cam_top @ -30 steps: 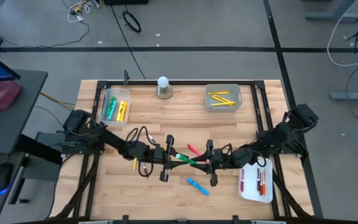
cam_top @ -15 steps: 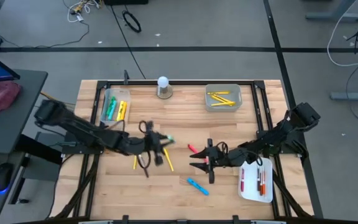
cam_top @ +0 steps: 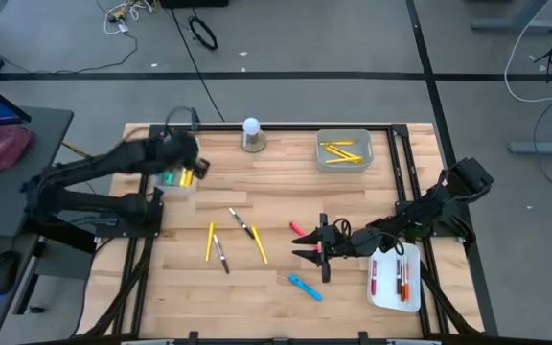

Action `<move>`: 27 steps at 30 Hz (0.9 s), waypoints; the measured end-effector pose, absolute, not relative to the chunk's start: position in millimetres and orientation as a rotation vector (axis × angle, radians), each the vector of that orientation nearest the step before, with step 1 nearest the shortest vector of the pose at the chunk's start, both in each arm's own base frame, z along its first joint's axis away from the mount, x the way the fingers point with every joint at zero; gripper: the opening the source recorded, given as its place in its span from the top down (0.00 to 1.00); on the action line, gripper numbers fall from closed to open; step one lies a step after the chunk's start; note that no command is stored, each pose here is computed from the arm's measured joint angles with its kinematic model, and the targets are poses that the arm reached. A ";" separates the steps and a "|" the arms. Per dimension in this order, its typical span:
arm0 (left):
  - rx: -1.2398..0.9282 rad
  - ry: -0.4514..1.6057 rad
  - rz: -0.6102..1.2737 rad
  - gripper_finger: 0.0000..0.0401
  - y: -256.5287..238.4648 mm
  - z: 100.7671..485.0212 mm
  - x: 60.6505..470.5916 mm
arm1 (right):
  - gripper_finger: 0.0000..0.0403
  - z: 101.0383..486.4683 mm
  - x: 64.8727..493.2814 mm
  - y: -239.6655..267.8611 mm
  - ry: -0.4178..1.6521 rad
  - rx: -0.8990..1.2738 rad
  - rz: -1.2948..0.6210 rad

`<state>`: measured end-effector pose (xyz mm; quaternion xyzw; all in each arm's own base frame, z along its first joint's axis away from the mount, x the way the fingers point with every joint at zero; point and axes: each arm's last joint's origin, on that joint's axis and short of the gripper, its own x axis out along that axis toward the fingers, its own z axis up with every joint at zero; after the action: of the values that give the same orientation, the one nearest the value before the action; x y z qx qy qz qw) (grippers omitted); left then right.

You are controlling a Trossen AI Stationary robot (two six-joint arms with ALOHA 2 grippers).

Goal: Pick & Place Markers
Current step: Put the green highlighter into the transparent bin

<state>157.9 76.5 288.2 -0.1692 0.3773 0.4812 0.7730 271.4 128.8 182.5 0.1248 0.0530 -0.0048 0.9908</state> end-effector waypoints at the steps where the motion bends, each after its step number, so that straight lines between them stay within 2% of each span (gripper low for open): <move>1: -0.392 0.847 1.060 0.81 85.7 288.6 154.1 | 0.65 182.5 271.5 128.5 0.106 0.250 -0.011; 10: -0.598 1.177 1.146 0.81 146.4 256.3 128.9 | 0.65 181.8 271.4 128.4 0.112 0.255 -0.012; 27: -0.725 1.508 1.088 0.81 182.3 190.1 150.2 | 0.65 180.8 271.2 128.3 0.121 0.253 -0.014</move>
<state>150.2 182.3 190.1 -0.3051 0.6349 0.4581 0.5422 271.2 128.3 180.8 0.1260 0.0601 -0.0069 0.9902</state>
